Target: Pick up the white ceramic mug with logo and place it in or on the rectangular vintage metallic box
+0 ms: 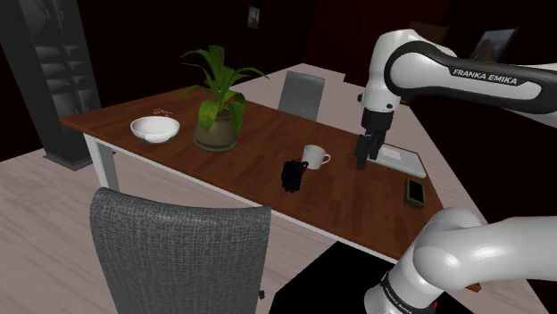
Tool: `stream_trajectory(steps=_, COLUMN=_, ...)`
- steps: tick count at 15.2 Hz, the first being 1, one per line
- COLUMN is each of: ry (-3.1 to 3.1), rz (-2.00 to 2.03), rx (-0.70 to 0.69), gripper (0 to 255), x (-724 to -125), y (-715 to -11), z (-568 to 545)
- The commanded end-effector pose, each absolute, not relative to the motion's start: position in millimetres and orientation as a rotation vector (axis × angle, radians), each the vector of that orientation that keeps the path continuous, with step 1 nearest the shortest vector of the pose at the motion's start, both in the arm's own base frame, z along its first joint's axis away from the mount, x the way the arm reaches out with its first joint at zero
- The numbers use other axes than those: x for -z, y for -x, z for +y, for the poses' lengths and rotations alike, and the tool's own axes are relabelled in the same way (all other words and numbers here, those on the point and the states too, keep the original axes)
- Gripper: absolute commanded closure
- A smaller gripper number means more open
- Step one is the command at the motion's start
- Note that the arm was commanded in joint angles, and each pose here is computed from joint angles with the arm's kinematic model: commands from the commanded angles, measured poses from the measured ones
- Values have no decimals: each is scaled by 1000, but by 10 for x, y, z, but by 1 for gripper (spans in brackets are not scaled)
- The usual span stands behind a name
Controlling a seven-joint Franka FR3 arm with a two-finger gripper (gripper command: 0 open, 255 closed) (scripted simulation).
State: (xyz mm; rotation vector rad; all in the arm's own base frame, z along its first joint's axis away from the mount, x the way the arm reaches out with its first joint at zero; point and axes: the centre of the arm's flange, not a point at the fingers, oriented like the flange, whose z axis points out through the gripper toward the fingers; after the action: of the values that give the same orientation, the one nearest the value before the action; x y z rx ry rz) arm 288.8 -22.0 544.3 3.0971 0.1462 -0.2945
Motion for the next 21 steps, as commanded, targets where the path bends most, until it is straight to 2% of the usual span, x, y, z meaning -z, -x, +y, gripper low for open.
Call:
stream_trajectory(steps=1, ry=-3097, rz=146, rx=295, gripper=0, x=-5443, y=-2888, z=-220)
stream_trajectory(steps=21, ry=-3081, rz=178, rx=178, gripper=0, x=-4320, y=-4871, z=-1311)
